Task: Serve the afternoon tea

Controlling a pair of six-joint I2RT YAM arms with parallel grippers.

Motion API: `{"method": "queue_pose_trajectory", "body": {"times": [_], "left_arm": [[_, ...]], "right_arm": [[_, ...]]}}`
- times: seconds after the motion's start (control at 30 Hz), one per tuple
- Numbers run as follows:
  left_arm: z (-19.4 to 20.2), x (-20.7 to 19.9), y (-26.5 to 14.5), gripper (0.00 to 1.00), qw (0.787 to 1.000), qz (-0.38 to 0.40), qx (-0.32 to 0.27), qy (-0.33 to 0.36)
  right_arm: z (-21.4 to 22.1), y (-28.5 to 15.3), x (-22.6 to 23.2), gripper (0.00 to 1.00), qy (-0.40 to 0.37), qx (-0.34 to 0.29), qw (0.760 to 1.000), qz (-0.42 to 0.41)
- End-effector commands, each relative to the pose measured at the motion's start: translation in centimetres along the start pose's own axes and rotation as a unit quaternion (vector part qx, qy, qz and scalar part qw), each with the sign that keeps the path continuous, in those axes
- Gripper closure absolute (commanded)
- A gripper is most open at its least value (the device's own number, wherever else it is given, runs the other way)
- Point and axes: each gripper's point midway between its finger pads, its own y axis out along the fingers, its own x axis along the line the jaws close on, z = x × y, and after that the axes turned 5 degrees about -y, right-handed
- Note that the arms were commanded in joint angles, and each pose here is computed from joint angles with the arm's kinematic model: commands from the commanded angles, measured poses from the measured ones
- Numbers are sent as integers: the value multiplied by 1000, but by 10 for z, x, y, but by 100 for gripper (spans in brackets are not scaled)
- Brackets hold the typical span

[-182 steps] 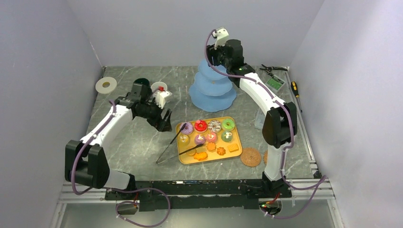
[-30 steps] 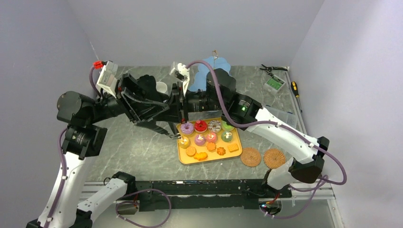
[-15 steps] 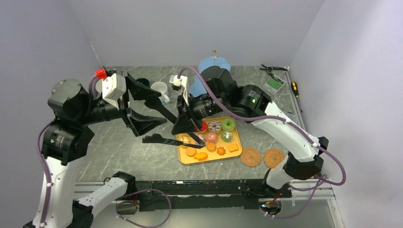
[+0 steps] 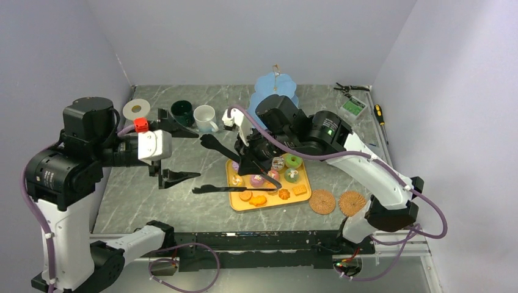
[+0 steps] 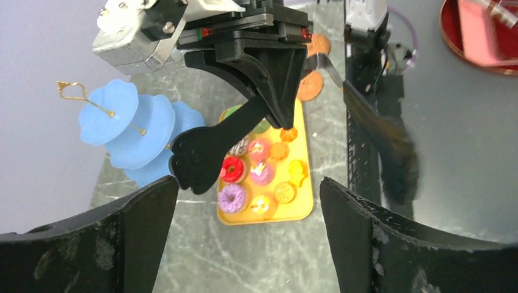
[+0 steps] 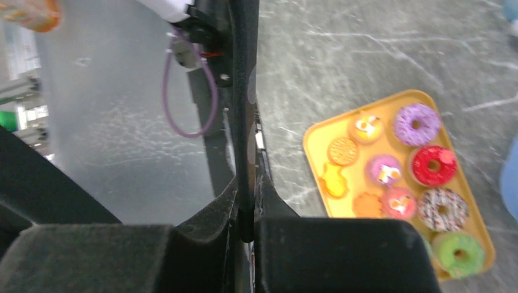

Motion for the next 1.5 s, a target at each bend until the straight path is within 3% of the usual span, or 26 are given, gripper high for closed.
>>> {"method": "queue_pose_trajectory", "body": {"times": [0.0,0.3,0.4,0.7,0.87,1.0,1.13,1.27,1.33,1.4,1.47], "left_arm": [[15,-1,-11,9,996,0,52,79],[66,-9,-30,10,969,3,151,194],[88,-10,-28,10,965,18,175,194],[112,-12,-14,12,968,60,179,168],[154,-6,1,17,964,74,199,157],[172,11,11,22,961,34,194,194],[164,32,18,23,953,-18,165,255],[169,28,21,25,955,-5,165,245],[173,26,23,32,960,6,167,225],[177,23,25,57,961,23,170,217],[178,21,27,67,962,32,166,213]], "right_arm": [[21,-4,-30,100,-15,42,994,101],[37,4,-65,100,-13,87,979,184],[31,6,-82,100,-11,87,971,222],[22,29,-122,100,17,102,958,267],[15,45,-128,100,18,101,959,263],[17,53,-130,100,19,105,961,257],[21,61,-130,100,22,114,962,247],[22,69,-126,100,35,113,965,235],[22,72,-125,100,38,114,966,231],[21,76,-122,100,40,112,968,222],[18,79,-118,100,41,106,971,212]]}}
